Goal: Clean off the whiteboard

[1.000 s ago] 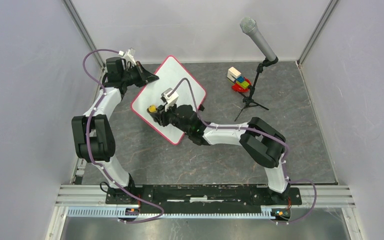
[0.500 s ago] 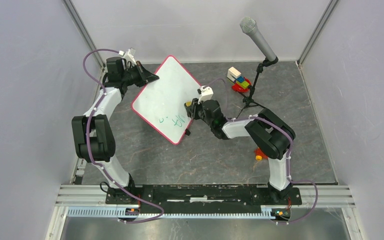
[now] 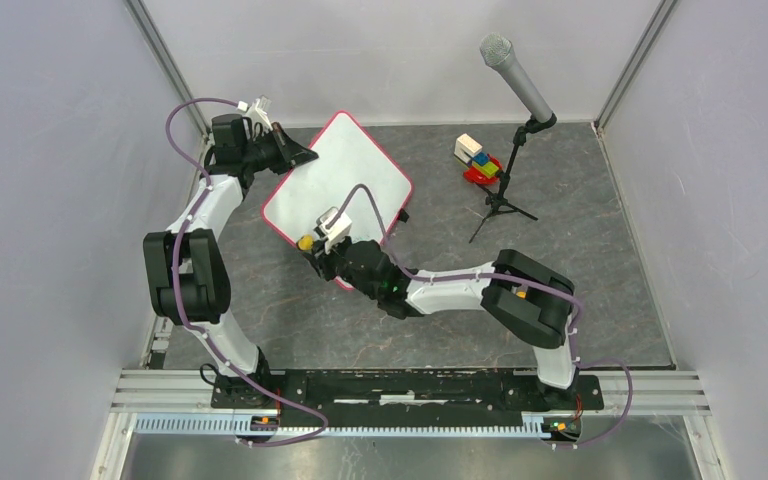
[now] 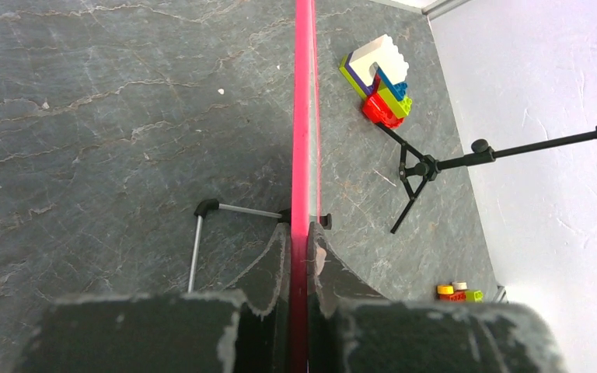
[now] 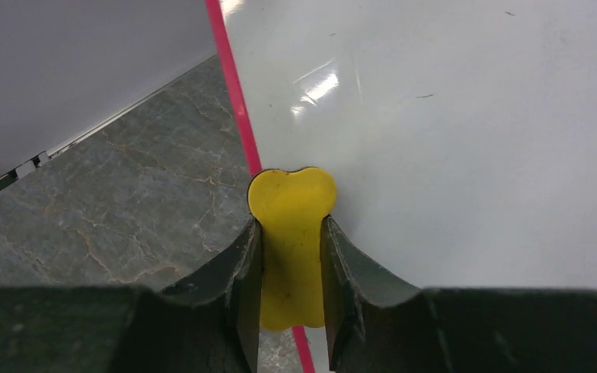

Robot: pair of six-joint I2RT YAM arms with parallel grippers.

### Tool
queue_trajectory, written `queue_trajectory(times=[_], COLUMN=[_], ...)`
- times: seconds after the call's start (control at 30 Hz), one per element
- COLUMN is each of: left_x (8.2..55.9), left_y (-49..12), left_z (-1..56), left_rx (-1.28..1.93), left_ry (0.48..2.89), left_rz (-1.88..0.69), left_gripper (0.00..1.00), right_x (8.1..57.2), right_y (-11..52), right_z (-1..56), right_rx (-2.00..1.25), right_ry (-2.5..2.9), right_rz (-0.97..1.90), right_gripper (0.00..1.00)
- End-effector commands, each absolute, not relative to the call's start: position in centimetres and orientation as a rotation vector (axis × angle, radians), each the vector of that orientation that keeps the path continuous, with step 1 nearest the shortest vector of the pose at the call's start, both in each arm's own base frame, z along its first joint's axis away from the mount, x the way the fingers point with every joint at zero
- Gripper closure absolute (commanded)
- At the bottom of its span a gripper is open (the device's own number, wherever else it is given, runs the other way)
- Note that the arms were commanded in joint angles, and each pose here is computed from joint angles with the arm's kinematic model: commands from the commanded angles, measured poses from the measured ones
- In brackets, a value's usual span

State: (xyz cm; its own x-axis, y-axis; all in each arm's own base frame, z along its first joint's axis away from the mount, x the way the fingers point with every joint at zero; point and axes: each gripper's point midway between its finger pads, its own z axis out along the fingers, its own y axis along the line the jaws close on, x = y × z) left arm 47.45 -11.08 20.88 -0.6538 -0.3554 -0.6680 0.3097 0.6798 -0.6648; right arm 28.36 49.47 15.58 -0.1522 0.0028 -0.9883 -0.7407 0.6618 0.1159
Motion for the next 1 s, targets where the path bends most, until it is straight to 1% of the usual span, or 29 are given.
queue_trajectory(times=[0.0,0.17,0.33,0.5,0.6,0.73,0.8,0.9,0.97], left_x=[45.9,46.0,45.9,45.9,45.9,45.9,45.9,45.8,45.9], left_y=[-12.1,-12.0,-12.0,-12.1,-12.2,-12.1,-12.2,-12.0,-11.8], left_z=[18.5,18.3,18.4,18.4,18.7,18.6,18.5,18.6,18.6], left_rx=[-0.129,-0.13,-0.127,-0.133,-0.132,-0.136,-0.141,-0.133,-0.125], left_ry=[2.165,2.172,2.167,2.168,2.16,2.16,2.162,2.159,2.163], left_rz=[-1.056,-1.048,-1.043,-1.059,-1.065,-1.06,-1.069,-1.049,-1.024], left_gripper=[0.98,0.98,0.98,0.98,0.98,0.98,0.98,0.98,0.98], right_x=[28.4,32.6,34.6,34.1,33.1,29.6,27.9,27.3,28.2], right_y=[49.9,44.2,40.8,40.7,43.0,46.2,47.3,47.1,45.8], right_z=[15.9,12.7,9.8,9.9,11.3,14.0,15.4,15.3,14.1], right_rx=[-0.657,-0.421,-0.212,-0.205,-0.282,-0.404,-0.446,-0.406,-0.359], right_ry=[1.59,1.707,1.789,1.785,1.748,1.653,1.586,1.579,1.603], right_rz=[0.743,0.721,0.85,0.842,0.865,0.865,0.912,0.955,0.896], right_gripper=[0.84,0.84,0.86,0.86,0.85,0.85,0.85,0.85,0.85])
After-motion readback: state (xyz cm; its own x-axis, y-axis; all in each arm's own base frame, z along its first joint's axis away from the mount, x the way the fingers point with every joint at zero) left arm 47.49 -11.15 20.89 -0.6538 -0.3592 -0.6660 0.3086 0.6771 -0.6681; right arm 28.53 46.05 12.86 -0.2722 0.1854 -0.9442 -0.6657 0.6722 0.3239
